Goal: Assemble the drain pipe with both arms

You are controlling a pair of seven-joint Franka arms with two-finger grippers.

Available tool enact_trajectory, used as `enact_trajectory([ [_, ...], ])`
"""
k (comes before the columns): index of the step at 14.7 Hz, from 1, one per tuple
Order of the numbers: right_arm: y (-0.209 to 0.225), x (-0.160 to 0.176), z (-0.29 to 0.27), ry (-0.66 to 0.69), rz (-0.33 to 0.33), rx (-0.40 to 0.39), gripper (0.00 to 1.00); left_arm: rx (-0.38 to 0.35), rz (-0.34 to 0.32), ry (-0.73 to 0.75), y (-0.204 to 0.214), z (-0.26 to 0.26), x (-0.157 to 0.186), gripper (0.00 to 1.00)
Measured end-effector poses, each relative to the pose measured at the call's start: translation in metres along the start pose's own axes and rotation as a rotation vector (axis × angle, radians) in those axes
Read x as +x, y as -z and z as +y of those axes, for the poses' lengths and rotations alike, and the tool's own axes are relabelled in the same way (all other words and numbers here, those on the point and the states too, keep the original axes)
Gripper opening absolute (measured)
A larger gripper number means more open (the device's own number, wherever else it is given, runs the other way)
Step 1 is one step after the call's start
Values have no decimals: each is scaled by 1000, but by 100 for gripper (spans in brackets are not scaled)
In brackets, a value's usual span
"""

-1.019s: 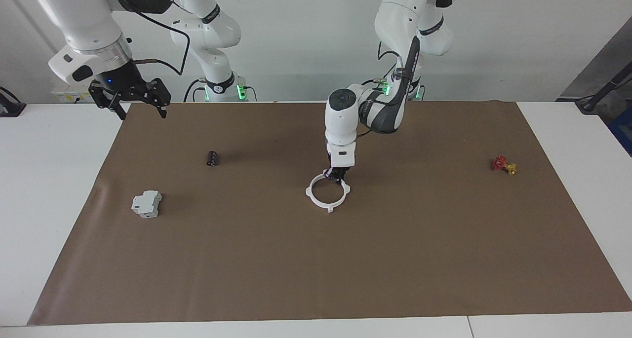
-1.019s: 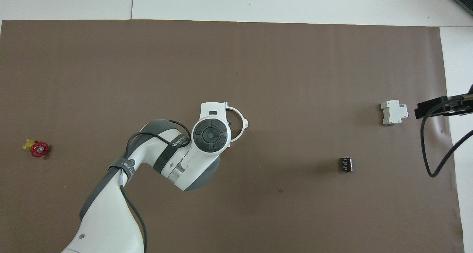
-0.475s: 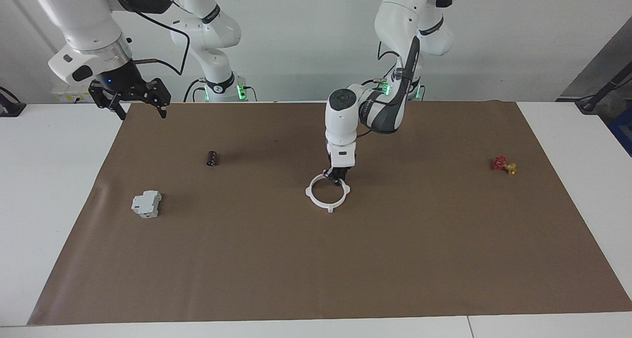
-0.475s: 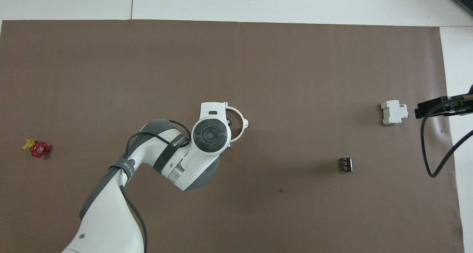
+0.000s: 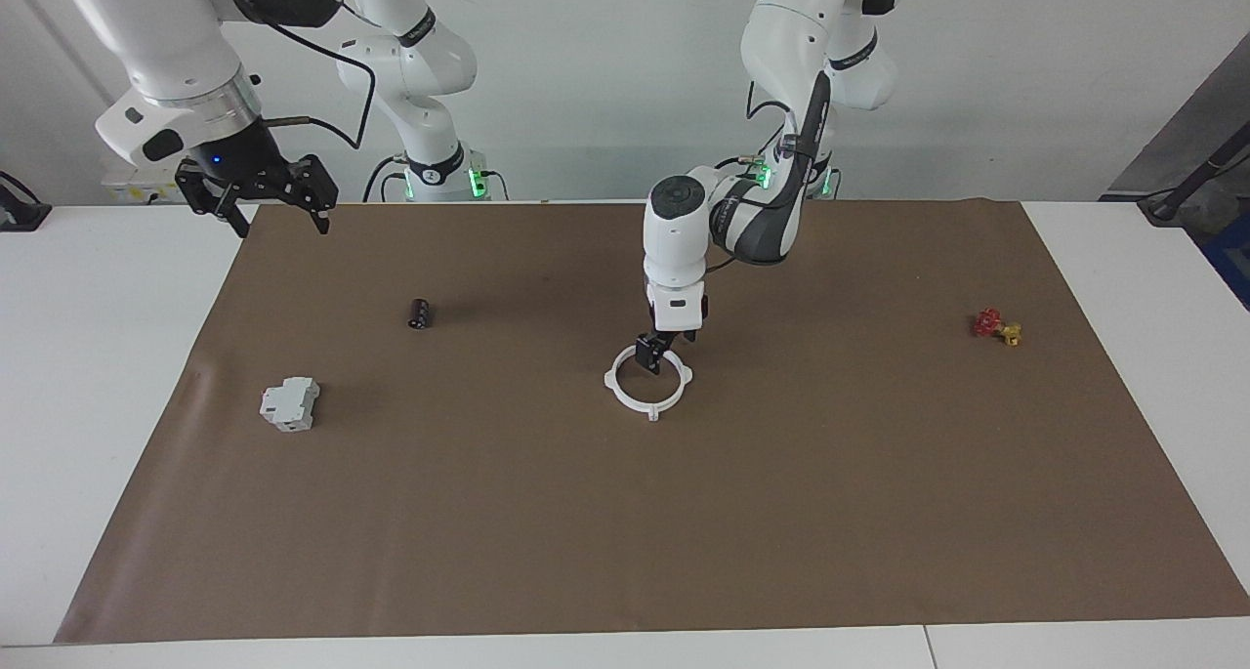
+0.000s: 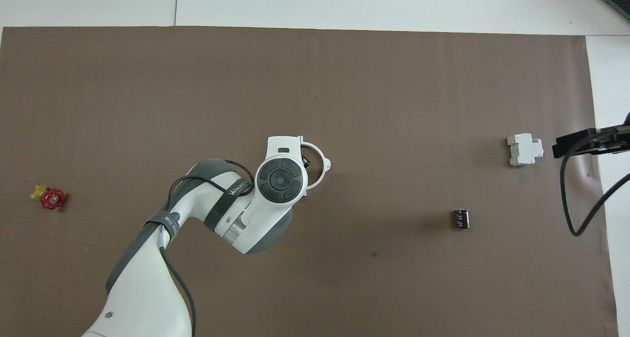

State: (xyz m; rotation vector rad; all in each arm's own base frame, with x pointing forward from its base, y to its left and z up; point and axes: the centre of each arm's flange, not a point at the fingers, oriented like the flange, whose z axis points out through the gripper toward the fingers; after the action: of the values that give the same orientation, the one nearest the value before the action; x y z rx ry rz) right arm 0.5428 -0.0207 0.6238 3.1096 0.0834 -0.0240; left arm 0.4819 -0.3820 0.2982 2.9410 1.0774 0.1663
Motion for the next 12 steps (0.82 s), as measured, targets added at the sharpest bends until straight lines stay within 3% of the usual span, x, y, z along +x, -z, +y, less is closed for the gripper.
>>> enact_trajectory([
  [5, 0, 0, 0, 0, 0, 0, 100, 43, 11, -42, 17, -4, 26, 100],
  [9, 0, 0, 0, 0, 0, 0, 100, 105, -5, -201, 122, -58, 125, 100],
  [12, 0, 0, 0, 0, 0, 0, 100, 113, -17, -289, 185, -107, 167, 100],
])
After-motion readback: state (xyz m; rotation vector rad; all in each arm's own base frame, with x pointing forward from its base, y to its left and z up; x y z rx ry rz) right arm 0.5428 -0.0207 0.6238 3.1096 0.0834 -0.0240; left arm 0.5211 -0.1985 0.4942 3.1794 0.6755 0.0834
